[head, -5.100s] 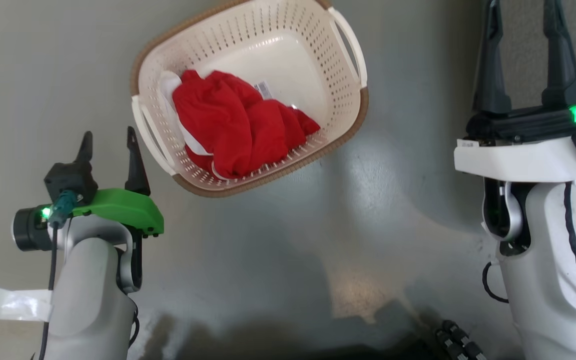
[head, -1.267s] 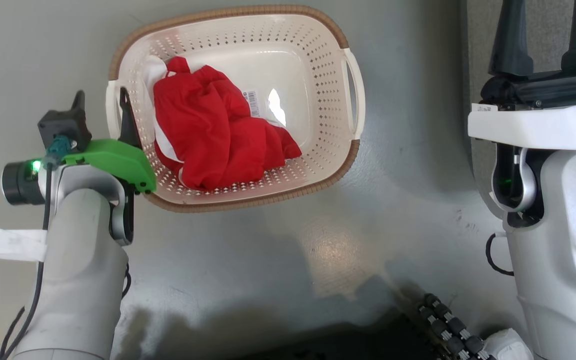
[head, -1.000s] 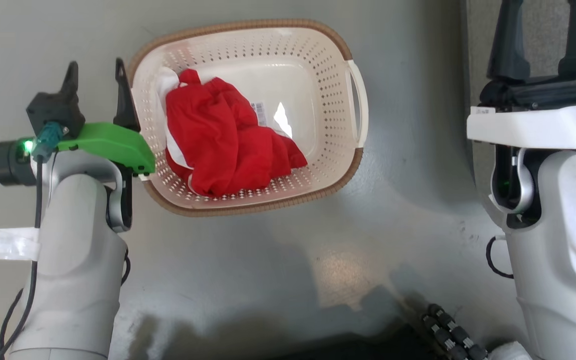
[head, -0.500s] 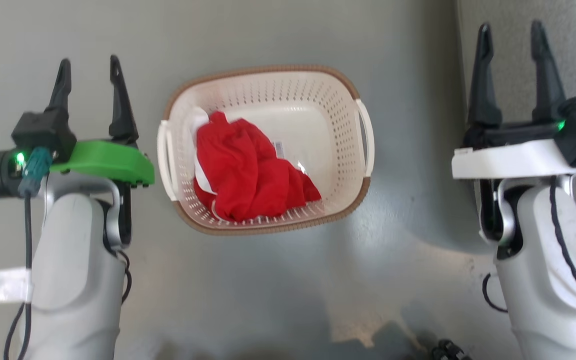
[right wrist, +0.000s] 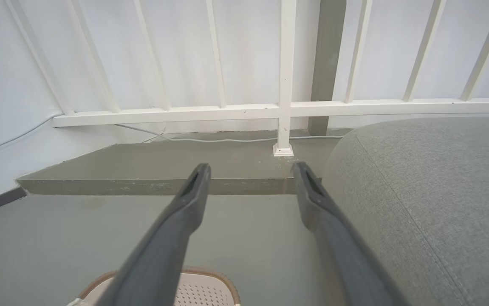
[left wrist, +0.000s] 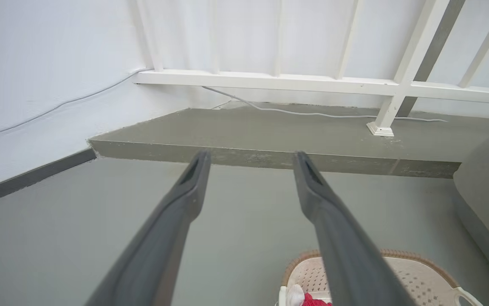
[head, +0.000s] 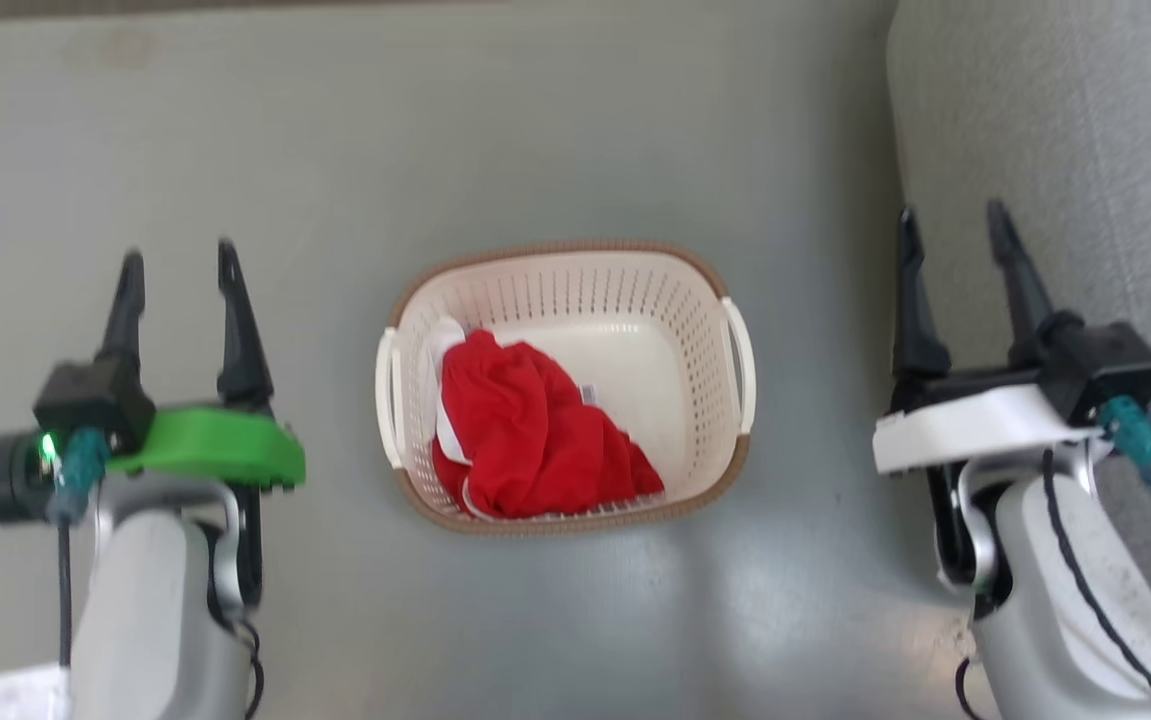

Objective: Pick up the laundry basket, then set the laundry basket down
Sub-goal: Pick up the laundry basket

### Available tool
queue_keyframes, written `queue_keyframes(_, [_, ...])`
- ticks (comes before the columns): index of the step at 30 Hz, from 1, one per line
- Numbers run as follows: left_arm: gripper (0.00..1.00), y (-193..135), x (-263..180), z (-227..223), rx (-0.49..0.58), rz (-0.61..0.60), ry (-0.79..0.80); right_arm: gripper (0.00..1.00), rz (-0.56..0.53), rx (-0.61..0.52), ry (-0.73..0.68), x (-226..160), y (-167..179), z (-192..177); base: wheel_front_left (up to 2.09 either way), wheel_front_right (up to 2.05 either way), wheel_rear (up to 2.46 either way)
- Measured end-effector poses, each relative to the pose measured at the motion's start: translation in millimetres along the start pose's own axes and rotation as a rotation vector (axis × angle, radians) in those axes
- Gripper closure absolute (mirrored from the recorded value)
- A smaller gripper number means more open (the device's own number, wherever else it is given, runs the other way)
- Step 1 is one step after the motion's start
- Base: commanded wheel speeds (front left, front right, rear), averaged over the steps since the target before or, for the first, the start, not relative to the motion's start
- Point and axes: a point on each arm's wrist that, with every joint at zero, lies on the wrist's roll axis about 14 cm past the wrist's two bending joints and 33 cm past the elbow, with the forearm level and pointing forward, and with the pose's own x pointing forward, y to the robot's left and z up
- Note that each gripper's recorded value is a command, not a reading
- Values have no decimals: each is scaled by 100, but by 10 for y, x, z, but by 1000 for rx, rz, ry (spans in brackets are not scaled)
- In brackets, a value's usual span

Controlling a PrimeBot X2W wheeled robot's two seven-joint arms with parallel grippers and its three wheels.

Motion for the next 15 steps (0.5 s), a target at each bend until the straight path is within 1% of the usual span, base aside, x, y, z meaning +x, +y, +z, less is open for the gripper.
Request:
queue_keyframes(7, [0,81,-388,108,11,32,-4,0,28,31,2,-272,115,96,0,0,0])
queue_keyframes(15, [0,114,-851,193,21,48,-7,0,14,44,18,-695,91,131,0,0,0])
